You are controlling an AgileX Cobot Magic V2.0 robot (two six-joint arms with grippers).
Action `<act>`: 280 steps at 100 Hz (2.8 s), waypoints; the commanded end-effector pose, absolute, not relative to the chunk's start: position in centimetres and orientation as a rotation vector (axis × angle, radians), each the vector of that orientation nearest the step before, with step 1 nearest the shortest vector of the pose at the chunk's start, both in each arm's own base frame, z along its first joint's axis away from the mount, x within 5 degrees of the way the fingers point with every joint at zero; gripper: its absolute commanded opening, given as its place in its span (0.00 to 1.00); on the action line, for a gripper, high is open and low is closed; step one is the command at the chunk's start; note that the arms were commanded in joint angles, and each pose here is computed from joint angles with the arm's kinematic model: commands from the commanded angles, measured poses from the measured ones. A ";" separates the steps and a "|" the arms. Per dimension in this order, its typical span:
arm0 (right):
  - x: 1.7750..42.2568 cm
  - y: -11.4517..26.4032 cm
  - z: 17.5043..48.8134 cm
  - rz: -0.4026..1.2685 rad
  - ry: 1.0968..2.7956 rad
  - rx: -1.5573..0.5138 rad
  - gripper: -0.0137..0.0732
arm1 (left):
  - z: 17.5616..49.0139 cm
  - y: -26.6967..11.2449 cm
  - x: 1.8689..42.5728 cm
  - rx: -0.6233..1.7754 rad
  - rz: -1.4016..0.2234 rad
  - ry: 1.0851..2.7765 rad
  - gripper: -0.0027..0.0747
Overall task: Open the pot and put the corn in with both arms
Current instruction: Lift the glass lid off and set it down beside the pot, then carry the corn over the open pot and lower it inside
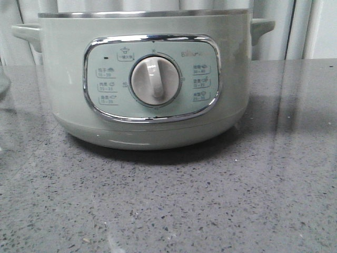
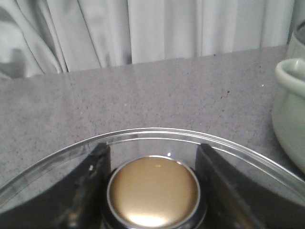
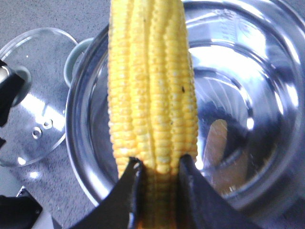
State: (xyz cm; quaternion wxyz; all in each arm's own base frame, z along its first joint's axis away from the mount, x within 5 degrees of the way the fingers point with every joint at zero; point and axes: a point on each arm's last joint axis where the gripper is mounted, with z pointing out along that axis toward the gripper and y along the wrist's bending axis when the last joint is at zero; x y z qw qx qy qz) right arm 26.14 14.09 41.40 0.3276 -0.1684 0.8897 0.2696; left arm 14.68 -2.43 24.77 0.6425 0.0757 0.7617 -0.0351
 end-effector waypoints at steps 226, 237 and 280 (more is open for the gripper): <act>17.5 8.5 48.4 0.397 1.927 -0.466 0.08 | 31.1 -2.2 8.2 0.147 -0.262 1.273 0.01; 15.1 7.1 48.0 0.354 1.822 -0.438 0.08 | 30.8 -1.9 6.6 0.149 -0.292 1.298 0.01; 8.8 3.7 37.4 0.244 1.543 -0.380 0.07 | 29.6 -1.4 3.9 0.175 -0.340 1.352 0.01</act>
